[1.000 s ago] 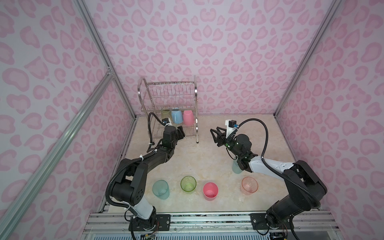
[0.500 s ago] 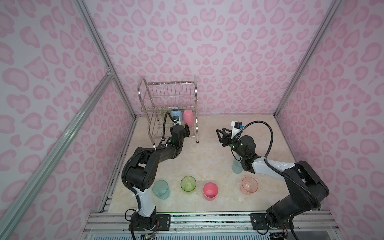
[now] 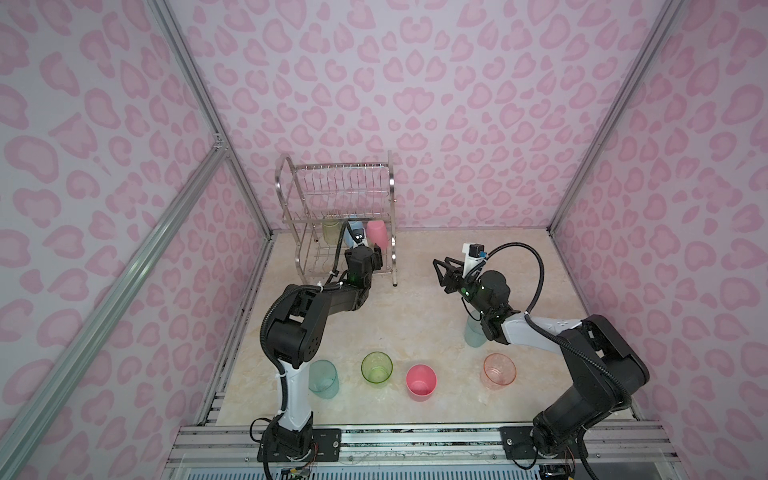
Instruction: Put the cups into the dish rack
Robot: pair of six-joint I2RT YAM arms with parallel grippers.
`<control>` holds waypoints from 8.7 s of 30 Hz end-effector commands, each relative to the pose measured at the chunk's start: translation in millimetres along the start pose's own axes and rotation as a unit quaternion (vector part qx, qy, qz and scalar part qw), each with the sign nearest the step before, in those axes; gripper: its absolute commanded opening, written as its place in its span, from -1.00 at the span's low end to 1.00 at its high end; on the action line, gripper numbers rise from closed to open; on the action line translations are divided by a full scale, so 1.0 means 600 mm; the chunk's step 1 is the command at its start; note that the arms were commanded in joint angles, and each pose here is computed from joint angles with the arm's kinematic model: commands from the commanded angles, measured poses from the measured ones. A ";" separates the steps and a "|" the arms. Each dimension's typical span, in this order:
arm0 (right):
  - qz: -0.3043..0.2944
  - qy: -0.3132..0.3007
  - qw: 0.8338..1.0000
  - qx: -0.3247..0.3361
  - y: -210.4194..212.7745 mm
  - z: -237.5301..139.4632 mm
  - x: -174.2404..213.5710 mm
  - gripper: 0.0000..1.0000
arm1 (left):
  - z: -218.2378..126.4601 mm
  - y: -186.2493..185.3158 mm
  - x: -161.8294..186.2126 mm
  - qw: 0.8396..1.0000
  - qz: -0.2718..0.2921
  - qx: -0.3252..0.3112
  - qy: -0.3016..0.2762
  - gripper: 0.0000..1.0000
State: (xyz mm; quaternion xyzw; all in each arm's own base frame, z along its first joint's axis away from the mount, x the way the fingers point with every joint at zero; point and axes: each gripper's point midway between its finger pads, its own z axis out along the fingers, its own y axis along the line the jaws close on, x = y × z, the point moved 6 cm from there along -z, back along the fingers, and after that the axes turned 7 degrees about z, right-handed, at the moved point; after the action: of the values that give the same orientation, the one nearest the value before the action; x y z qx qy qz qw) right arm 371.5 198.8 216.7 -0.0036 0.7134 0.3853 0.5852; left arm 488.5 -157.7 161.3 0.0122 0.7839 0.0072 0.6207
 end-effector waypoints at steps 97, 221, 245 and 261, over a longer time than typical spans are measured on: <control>-0.111 0.093 0.988 0.058 0.073 -0.037 -0.022 0.11 | -0.070 0.014 -0.061 0.999 0.033 0.022 0.030 0.88; -0.501 0.538 0.651 -0.187 0.324 -0.125 0.303 -1.00 | -0.266 0.138 0.021 0.938 -0.229 0.008 0.262 0.81; -0.520 0.573 0.614 -0.156 0.298 -0.122 0.349 -0.55 | -0.262 0.139 0.021 0.938 -0.228 0.009 0.260 0.81; -0.510 0.549 0.643 -0.159 0.309 -0.100 0.328 -1.00 | -0.266 0.135 0.015 0.935 -0.238 0.018 0.261 0.81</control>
State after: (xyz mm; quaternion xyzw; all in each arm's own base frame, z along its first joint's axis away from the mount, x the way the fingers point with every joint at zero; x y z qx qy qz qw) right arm 172.7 382.9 148.1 -0.6773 0.7145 0.0492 0.1684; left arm 330.2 -74.5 183.1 -0.1636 0.9028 -0.1431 0.3711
